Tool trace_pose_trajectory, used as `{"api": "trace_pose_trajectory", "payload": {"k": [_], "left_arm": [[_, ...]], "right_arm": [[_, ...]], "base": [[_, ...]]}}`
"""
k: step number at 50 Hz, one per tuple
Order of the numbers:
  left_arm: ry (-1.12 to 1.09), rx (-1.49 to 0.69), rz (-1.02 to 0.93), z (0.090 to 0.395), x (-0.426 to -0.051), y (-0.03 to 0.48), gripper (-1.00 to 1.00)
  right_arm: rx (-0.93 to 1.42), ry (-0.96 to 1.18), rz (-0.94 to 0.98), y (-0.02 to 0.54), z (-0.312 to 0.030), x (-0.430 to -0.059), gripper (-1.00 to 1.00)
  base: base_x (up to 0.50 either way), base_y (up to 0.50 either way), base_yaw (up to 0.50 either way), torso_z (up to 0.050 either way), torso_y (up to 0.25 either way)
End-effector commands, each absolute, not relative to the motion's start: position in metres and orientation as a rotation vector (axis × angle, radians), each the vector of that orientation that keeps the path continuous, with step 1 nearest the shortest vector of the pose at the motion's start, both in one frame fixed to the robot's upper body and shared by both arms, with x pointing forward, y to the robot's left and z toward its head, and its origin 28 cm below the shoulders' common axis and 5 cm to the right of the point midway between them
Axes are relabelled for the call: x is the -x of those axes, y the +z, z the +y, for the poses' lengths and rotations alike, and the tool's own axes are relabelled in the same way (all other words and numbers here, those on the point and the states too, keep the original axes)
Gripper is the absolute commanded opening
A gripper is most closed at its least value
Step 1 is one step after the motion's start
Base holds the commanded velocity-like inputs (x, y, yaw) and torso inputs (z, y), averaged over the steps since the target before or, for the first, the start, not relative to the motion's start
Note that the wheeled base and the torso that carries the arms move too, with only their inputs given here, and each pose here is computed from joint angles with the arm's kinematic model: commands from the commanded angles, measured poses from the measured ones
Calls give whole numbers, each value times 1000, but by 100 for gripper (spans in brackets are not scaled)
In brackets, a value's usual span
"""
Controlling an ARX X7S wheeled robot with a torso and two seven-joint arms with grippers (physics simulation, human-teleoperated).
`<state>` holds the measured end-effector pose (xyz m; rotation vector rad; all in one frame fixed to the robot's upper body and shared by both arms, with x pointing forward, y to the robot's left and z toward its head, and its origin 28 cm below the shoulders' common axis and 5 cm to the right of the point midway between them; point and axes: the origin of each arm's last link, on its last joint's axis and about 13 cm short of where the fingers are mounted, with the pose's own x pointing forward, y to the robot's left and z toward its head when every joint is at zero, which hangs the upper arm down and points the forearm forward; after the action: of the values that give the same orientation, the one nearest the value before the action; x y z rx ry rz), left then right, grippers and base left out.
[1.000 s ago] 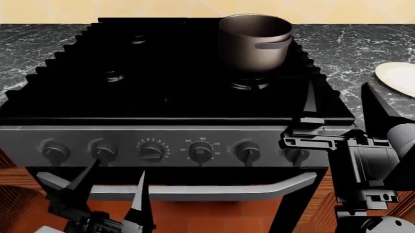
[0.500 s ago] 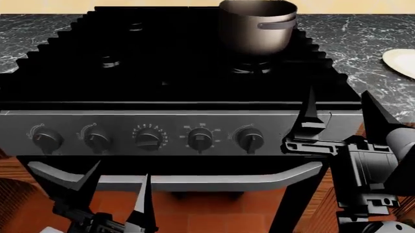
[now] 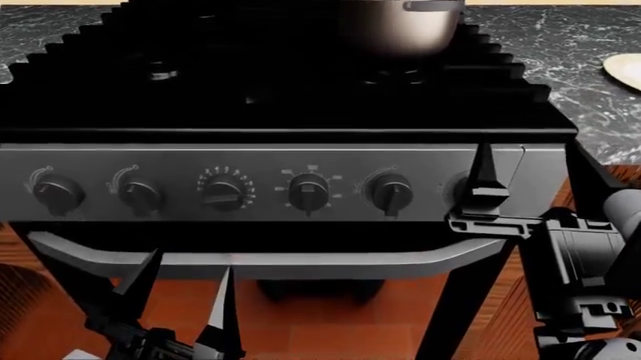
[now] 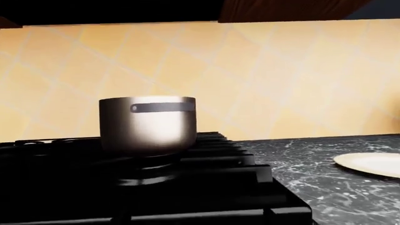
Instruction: Frozen meat rests on a plate on the counter. Retrieve the meat and place it in a pot on a burner. Then turn the burner on.
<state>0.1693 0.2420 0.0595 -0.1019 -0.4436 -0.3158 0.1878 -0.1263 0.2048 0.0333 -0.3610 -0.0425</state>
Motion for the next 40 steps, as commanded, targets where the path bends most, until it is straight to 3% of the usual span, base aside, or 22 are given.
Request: {"api": "trace_pose_trajectory", "payload": {"k": [1,40], "left_arm": [[-316,108,-442,242,-170,59,100],[-315,106,-446,240,-171,63,100]], "right_arm": [[-1,-25,-324,212,-130,-186,100],[49,-21,-268,231,-141,-181,100]], "base": [[0,0,0,-50,0],[0,0,0,-50,0]]}}
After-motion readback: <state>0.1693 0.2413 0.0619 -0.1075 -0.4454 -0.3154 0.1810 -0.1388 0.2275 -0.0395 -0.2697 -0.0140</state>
